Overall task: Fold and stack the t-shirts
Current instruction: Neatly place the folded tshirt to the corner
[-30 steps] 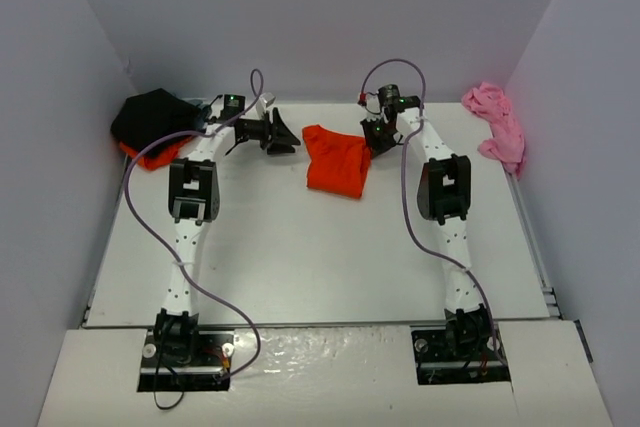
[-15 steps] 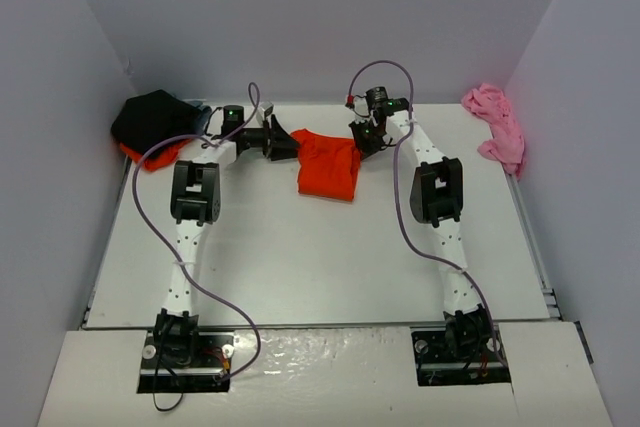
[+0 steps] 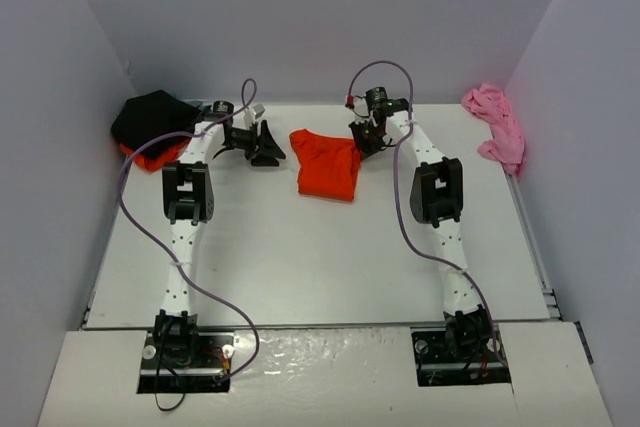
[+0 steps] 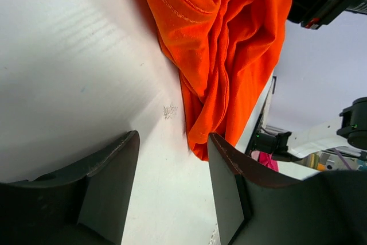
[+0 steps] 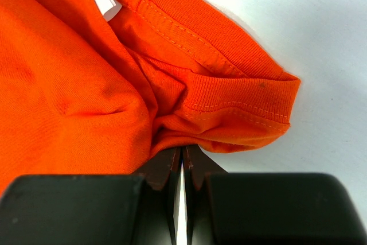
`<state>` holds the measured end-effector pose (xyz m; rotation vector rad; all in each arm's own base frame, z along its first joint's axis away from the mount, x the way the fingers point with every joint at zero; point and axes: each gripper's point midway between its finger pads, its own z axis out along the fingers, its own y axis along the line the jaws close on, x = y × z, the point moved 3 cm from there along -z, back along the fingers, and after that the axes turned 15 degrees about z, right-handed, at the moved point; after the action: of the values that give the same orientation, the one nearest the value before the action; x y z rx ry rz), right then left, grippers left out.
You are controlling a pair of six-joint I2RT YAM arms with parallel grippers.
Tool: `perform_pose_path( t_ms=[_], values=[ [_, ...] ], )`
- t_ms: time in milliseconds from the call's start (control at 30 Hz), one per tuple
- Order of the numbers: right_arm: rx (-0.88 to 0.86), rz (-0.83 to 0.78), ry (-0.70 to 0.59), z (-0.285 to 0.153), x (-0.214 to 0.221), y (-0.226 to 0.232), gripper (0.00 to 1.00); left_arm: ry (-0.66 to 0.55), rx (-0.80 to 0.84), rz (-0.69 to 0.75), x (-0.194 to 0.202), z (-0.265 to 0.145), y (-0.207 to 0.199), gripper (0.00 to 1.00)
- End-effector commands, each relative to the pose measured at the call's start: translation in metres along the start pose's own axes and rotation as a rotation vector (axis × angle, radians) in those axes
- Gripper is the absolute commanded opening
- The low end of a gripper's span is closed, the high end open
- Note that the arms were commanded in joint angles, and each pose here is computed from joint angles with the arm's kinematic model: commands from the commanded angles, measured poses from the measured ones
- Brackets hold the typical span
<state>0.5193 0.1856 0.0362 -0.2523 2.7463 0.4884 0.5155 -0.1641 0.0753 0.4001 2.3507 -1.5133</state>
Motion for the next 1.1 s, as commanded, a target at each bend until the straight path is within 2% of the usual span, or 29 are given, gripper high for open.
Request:
perform_pose_path(
  t_ms=[0,333,600,1067],
  values=[
    [0.036,0.037,0.247,0.038,0.068,-0.012,0.0,0.063,-0.041,0.088,0.004,0.0,-0.026,0.48],
    [0.011,0.04,0.267,0.033,0.075,-0.003,0.0,0.092,0.047,0.083,0.007,0.046,-0.041,0.5],
    [0.008,0.028,0.289,0.036,0.083,0.005,0.0,0.069,0.144,0.065,0.002,0.079,-0.042,0.5],
    [0.012,-0.029,0.303,0.046,0.09,0.029,0.0,0.014,0.298,0.029,-0.015,0.1,-0.051,0.49]
  ],
)
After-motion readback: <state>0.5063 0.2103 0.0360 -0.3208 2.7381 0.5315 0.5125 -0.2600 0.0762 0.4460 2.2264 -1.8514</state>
